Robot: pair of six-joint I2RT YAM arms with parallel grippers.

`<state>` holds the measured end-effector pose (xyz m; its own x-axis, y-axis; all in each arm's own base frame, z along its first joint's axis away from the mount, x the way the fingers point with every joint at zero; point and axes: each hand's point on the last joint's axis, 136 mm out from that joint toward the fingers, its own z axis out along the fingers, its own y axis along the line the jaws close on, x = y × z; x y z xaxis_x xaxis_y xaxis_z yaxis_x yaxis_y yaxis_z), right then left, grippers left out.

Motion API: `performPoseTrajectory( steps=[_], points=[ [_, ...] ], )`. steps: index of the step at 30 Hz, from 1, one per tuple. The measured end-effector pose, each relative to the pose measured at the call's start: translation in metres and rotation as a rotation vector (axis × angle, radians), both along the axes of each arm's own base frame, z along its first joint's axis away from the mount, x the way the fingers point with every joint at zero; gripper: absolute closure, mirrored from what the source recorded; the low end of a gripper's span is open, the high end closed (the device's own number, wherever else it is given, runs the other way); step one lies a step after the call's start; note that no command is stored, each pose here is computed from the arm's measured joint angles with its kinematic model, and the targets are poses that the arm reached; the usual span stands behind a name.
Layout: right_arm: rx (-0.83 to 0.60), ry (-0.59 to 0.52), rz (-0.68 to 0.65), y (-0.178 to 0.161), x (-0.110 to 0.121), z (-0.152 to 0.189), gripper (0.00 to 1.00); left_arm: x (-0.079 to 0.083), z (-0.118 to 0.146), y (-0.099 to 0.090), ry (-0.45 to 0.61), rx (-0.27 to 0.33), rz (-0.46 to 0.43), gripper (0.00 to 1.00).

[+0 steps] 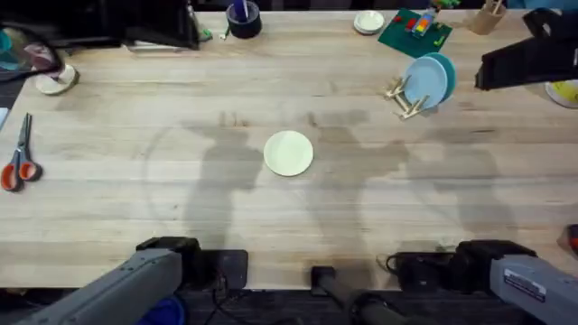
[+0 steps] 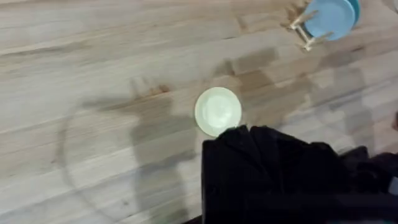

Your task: Pick up the plates from the table one by one and place each into a slot on the dish rack.

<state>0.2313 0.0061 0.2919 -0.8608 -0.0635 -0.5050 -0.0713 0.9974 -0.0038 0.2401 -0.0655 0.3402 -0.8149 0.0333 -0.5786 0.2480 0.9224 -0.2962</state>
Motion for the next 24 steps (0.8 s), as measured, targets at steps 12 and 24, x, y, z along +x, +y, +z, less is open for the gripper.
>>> performPoseTrajectory(
  steps=[12,24],
  points=[
    [0.0,0.0,0.0,0.0,0.0,0.0,0.009,0.008,-0.041,-0.018,0.154,-0.157,-0.101,0.957],
    [0.0,0.0,0.0,0.0,0.0,0.0,0.01,0.006,-0.104,-0.034,0.236,-0.385,-0.193,0.957]
  ],
)
